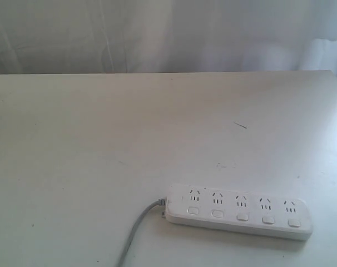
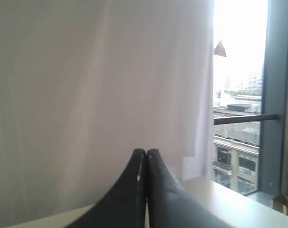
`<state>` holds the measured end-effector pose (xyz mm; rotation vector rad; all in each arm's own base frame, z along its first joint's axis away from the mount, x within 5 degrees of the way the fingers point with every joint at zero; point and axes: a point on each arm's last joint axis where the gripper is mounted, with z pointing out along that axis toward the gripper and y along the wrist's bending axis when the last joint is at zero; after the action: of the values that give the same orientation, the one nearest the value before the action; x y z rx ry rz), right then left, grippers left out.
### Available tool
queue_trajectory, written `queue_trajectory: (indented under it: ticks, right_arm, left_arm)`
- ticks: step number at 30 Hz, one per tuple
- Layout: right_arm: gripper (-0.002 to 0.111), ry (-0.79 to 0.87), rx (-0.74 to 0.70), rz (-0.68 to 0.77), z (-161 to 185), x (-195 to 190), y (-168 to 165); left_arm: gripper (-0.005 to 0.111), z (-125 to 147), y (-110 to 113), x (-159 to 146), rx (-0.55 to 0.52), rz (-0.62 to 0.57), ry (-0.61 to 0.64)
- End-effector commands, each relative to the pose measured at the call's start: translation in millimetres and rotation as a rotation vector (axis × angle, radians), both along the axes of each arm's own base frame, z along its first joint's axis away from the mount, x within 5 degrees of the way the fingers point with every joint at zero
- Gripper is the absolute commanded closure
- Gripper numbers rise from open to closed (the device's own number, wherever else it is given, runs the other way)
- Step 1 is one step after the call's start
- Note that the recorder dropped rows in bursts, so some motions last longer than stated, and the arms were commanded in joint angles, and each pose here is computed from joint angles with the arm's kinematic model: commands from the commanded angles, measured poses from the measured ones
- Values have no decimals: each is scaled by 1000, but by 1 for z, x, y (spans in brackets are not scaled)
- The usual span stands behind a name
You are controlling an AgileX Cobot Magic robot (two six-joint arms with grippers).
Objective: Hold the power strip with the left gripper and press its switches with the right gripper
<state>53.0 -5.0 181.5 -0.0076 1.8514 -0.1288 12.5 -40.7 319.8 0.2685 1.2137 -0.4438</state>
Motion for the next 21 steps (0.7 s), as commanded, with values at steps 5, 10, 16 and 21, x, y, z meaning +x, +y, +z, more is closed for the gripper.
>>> queue_trajectory:
  ticks: [5, 10, 16, 21]
  right_arm:
    - [108, -11, 1, -1, 0, 0, 0]
    - [108, -11, 1, -1, 0, 0, 0]
    - [108, -11, 1, -1, 0, 0, 0]
    - [108, -11, 1, -1, 0, 0, 0]
  left_arm:
    - [107, -12, -7, 1, 171, -17, -118]
    - [107, -24, -4, 9, 120, -3, -98]
    - [107, -29, 10, 17, -154, 63, 111]
    - [107, -28, 5, 15, -214, -17, 124]
